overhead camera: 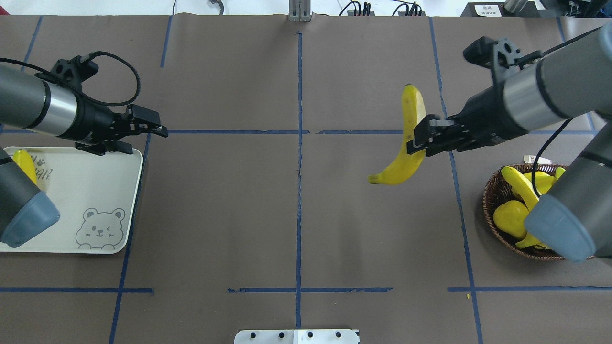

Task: Transfer all bananas from basket to plate

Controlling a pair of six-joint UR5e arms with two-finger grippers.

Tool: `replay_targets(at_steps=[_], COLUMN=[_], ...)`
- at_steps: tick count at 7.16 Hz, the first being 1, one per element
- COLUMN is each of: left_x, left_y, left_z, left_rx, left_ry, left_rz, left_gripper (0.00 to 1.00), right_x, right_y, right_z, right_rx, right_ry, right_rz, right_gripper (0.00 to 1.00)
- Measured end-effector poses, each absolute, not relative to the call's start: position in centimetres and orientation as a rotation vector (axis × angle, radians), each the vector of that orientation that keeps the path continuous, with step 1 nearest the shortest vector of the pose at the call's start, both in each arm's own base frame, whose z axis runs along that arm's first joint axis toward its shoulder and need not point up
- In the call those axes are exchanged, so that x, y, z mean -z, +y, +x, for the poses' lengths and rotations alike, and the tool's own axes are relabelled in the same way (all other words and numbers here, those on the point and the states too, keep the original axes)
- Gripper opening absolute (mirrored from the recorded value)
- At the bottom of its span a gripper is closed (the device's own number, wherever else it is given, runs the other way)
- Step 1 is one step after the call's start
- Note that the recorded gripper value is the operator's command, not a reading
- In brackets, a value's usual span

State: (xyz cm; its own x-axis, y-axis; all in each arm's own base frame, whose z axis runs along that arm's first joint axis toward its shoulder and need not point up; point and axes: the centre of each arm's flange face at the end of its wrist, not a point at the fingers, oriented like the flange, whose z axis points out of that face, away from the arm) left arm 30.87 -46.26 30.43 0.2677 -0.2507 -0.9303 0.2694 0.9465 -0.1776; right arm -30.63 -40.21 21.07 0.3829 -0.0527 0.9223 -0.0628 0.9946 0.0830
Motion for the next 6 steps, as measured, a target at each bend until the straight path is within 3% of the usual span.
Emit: replay_targets(at_steps=[3, 6], left_x=[-23.0, -17.1], left_y=[-45.8, -42.9], left_z=[35.5, 39.9], left_rx=[0.350, 0.287], left_ry=[1.469, 1.557], left_rz=[-0.036, -0.089], left_gripper=[0.99, 0.99], right_x=[-14.1, -11.4], right_y=[-35.1, -32.6], right_z=[-40.1, -42.6], right_rx=[0.018, 0.059], right_ry=[-1.116, -1.133], right_rz=[0.140, 0.155], right_gripper=[0.00, 0.00])
